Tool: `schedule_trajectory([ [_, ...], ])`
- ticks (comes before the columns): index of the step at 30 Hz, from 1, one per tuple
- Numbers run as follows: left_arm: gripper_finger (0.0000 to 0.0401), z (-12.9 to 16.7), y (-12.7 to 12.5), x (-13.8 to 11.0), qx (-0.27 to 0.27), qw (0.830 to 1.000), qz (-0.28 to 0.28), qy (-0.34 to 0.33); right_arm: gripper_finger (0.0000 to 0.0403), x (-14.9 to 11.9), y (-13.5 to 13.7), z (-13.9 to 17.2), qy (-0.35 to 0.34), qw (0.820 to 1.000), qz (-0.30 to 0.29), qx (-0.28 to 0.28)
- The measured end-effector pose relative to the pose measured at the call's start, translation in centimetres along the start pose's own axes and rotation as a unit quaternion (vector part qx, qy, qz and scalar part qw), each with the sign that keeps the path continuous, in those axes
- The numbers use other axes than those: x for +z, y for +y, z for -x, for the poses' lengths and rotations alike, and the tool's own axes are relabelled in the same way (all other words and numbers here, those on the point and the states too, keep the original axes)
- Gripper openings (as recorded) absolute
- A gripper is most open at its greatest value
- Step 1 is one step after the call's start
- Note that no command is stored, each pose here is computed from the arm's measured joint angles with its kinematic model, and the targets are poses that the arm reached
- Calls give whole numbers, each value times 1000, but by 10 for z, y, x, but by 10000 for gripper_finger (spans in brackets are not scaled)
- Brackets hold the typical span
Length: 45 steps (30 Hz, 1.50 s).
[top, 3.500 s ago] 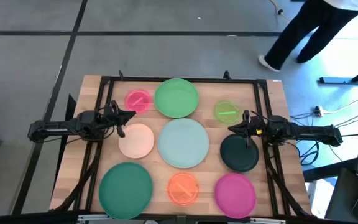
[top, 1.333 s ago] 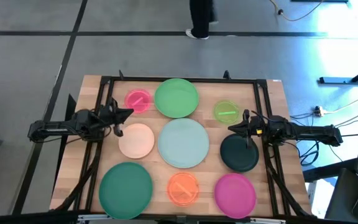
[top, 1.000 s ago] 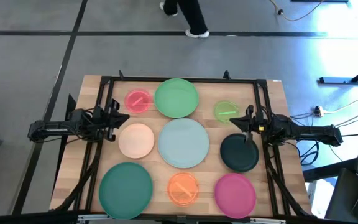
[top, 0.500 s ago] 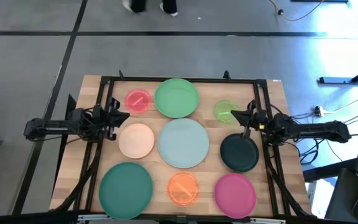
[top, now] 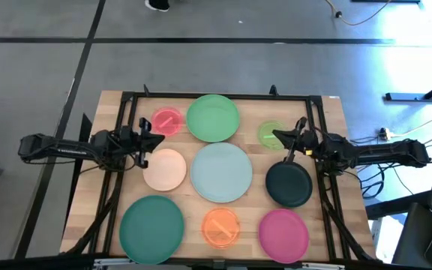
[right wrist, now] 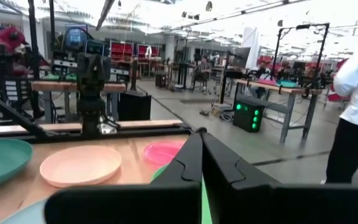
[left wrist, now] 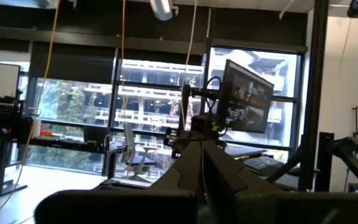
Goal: Stack plastic plates
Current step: Stack the green plate on top of the gray plate
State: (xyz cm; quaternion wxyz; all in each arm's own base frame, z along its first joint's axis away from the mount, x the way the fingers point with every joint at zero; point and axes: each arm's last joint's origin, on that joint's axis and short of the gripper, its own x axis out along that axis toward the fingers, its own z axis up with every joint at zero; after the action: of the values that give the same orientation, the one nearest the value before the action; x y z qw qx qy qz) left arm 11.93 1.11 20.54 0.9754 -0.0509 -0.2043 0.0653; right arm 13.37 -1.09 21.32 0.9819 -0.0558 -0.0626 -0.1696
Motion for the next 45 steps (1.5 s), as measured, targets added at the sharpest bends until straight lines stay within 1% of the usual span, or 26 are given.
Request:
schedule_trajectory([
  [7,11,-10,0,-5,14,1000,-1,22,1,1,1,-3,-9,1000,-5,-1],
  [10,11,-16,0,-4,17,999,9,29,1,-2,2,-6,3,1000,-2,-6],
  [13,11,-19,0,-8,19,999,11,45,1,-7,2,-9,19,999,-10,-26],
  [15,11,-21,0,-11,23,998,9,54,7,-9,3,-13,32,999,-4,-36],
  [17,11,-22,1,-12,38,998,3,49,24,-9,5,-20,48,998,-1,-44],
  [21,11,-23,4,-14,54,997,-1,53,75,-11,11,-38,86,995,7,-48],
  [25,11,-24,7,-17,68,996,-6,59,120,-13,9,-64,126,987,39,-96],
  [28,11,-24,10,-14,87,994,-41,49,139,-14,0,-88,173,975,54,-126],
  [30,11,-24,12,-13,101,993,-44,45,147,-14,-8,-104,206,966,63,-146],
  [34,11,-24,14,-13,107,993,-35,40,151,-15,-31,-134,269,943,72,-182],
  [39,11,-24,14,-12,109,993,-34,39,152,-19,-61,-161,317,930,34,-183],
  [45,16,-24,15,-12,122,991,-33,38,152,-35,-89,-178,348,923,-29,-163],
])
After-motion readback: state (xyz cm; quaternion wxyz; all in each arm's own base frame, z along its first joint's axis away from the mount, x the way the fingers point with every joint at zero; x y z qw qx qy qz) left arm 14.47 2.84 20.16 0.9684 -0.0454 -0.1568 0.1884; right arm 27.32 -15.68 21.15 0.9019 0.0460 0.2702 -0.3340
